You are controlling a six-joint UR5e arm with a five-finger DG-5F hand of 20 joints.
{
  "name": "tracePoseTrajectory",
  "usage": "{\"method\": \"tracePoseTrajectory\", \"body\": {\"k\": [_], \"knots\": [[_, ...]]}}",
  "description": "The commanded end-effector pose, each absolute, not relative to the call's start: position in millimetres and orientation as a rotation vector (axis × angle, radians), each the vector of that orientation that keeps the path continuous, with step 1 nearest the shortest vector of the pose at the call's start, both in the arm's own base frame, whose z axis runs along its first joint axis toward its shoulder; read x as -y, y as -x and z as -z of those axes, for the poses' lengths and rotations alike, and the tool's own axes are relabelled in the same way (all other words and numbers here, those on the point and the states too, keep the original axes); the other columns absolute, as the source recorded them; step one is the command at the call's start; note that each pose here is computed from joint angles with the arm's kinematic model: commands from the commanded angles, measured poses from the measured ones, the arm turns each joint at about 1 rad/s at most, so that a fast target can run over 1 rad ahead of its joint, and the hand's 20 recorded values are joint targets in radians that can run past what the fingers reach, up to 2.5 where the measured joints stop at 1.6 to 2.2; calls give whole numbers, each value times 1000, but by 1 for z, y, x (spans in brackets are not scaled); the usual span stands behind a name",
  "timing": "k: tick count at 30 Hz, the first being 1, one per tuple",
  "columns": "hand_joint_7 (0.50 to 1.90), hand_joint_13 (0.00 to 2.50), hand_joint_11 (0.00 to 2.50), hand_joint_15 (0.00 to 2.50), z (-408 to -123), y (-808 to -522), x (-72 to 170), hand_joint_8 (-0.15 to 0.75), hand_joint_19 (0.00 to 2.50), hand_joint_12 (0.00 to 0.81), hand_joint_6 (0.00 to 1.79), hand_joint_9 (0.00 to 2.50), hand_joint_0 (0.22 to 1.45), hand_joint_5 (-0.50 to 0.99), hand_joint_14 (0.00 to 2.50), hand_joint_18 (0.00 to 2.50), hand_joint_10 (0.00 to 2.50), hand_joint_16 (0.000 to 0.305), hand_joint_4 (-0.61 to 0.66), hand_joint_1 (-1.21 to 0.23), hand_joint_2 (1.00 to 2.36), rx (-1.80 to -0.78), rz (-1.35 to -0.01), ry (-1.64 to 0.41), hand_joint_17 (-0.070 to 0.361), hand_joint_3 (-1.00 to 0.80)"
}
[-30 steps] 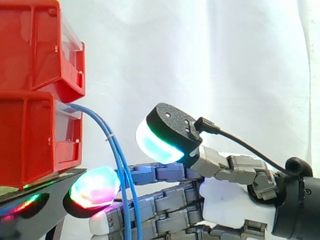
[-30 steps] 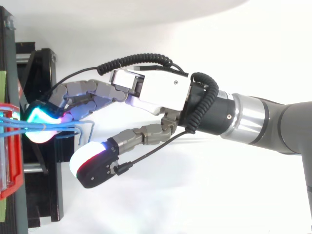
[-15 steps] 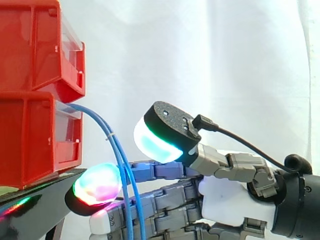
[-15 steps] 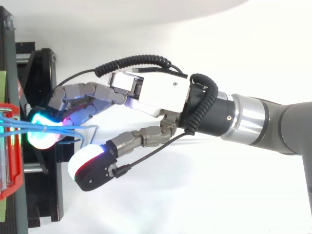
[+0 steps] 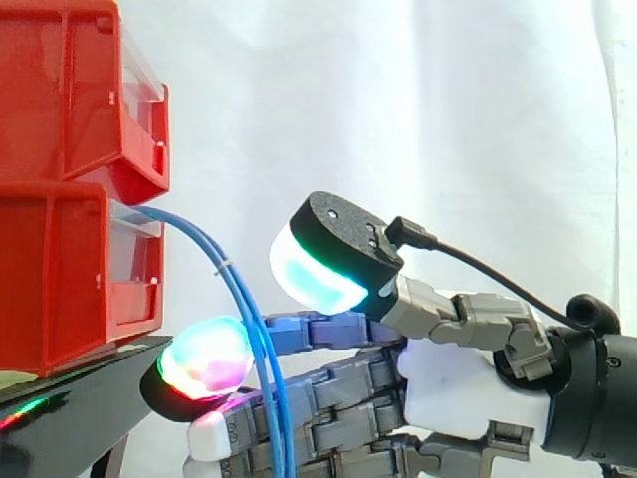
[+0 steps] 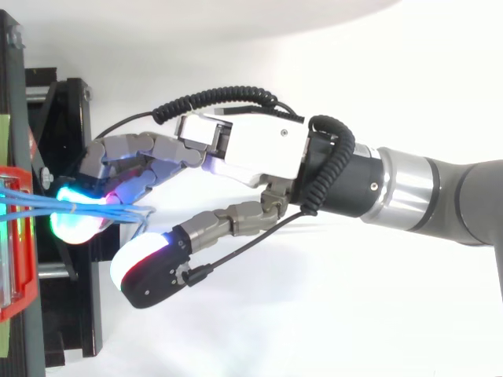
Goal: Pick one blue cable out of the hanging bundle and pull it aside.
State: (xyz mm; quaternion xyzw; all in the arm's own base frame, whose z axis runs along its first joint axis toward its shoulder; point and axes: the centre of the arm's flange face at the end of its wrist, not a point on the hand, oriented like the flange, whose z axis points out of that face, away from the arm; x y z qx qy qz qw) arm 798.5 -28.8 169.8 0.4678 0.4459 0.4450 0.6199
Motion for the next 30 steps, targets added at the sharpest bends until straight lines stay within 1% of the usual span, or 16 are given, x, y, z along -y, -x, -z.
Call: {"method": "tracePoseTrajectory", "body": {"k": [1, 5, 9, 11, 16, 20, 25, 27, 28, 29, 30], "knots": [[1251, 674, 199, 273, -174, -797, 30, 252, 176, 250, 501, 742, 540, -53, 11, 397, 6, 31, 243, -608, 1004, -1033, -1019, -1079, 69, -456], [1288, 679, 196, 276, -176, -797, 29, 243, 183, 245, 501, 750, 575, -48, 12, 391, 7, 29, 222, -591, 1008, -1034, -1019, -1080, 66, -421], [1306, 681, 199, 280, -176, -797, 29, 245, 183, 245, 500, 759, 580, -47, 11, 393, 7, 29, 222, -589, 1008, -1036, -1017, -1081, 65, -410], [1318, 683, 207, 277, -182, -797, 29, 245, 194, 245, 500, 763, 581, -44, 11, 395, 7, 29, 217, -587, 1008, -1030, -1021, -1078, 65, -410], [1317, 691, 206, 275, -193, -794, 29, 247, 189, 249, 506, 779, 581, -44, 11, 397, 7, 29, 208, -575, 1007, -1039, -1014, -1080, 65, -419], [1308, 697, 215, 275, -194, -793, 29, 251, 187, 249, 508, 791, 567, -43, 11, 399, 7, 29, 206, -539, 1006, -1059, -1005, -1092, 65, -443], [1306, 705, 221, 276, -200, -795, 34, 253, 194, 250, 515, 807, 568, -42, 11, 406, 7, 29, 210, -520, 1005, -1056, -999, -1095, 65, -449], [1279, 707, 215, 280, -201, -796, 34, 253, 188, 249, 536, 809, 570, -43, 12, 407, 7, 29, 204, -520, 1004, -1059, -997, -1096, 65, -451], [1186, 708, 226, 273, -200, -795, 34, 254, 188, 250, 597, 814, 570, -51, 11, 408, 9, 29, 202, -525, 1005, -1061, -996, -1098, 65, -443], [1182, 711, 233, 281, -200, -795, 34, 255, 188, 247, 605, 815, 574, -53, 12, 411, 8, 29, 186, -533, 1005, -1069, -992, -1100, 65, -434], [1139, 712, 233, 277, -200, -795, 34, 255, 188, 249, 629, 817, 574, -57, 13, 412, 10, 29, 188, -537, 1006, -1070, -991, -1101, 65, -427]]}}
